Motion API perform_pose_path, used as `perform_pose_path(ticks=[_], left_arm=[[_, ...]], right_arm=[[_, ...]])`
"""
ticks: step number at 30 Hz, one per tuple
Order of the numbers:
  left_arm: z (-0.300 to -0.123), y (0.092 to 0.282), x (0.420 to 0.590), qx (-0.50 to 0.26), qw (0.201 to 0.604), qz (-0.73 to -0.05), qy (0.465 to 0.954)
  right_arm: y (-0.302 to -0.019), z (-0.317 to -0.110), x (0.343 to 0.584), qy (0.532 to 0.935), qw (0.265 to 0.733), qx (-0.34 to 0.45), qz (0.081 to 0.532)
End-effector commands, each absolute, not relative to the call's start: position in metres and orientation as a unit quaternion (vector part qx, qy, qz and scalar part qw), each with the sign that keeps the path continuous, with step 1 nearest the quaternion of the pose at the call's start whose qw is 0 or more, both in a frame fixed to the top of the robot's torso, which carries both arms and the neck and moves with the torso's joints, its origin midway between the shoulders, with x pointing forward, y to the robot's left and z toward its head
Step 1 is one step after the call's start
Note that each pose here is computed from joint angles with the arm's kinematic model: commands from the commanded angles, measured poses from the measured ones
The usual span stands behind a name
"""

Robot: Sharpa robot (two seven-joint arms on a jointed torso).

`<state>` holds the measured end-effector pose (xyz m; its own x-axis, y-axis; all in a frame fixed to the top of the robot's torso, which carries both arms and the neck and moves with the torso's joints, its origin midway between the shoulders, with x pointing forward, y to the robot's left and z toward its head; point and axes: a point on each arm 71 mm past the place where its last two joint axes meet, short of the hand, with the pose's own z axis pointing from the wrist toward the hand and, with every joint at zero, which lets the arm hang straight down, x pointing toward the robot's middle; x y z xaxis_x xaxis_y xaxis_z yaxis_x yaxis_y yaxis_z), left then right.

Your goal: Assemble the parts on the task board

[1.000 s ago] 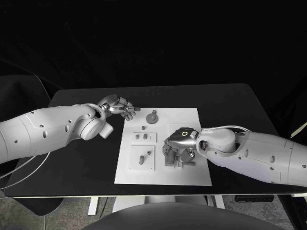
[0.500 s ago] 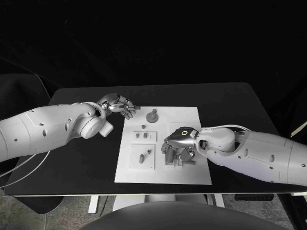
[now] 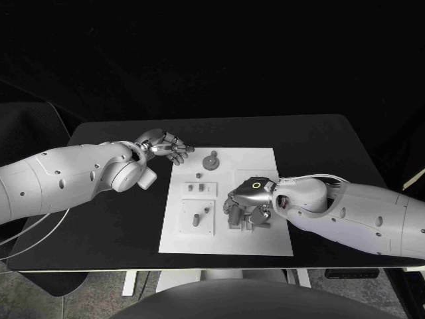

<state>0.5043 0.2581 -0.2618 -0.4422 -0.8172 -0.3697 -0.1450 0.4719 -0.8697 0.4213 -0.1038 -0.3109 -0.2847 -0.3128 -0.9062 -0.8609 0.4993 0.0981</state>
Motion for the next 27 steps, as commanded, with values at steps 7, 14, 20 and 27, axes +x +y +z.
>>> perform_pose_path(ticks=[7,14,20,27], left_arm=[[-0.2606,0.2564,0.5048,-0.317,0.419,-0.405,0.748],[-0.2607,0.2562,0.5049,-0.317,0.419,-0.405,0.748],[-0.2607,0.2563,0.5051,-0.318,0.419,-0.404,0.748],[-0.2608,0.2561,0.5050,-0.318,0.418,-0.404,0.749]], right_arm=[[-0.1057,-0.3106,0.4183,0.738,0.448,-0.405,0.299],[-0.1047,-0.3102,0.4182,0.736,0.450,-0.406,0.302],[-0.1034,-0.3113,0.4189,0.735,0.446,-0.411,0.302],[-0.1068,-0.3132,0.4240,0.736,0.451,-0.413,0.291]])
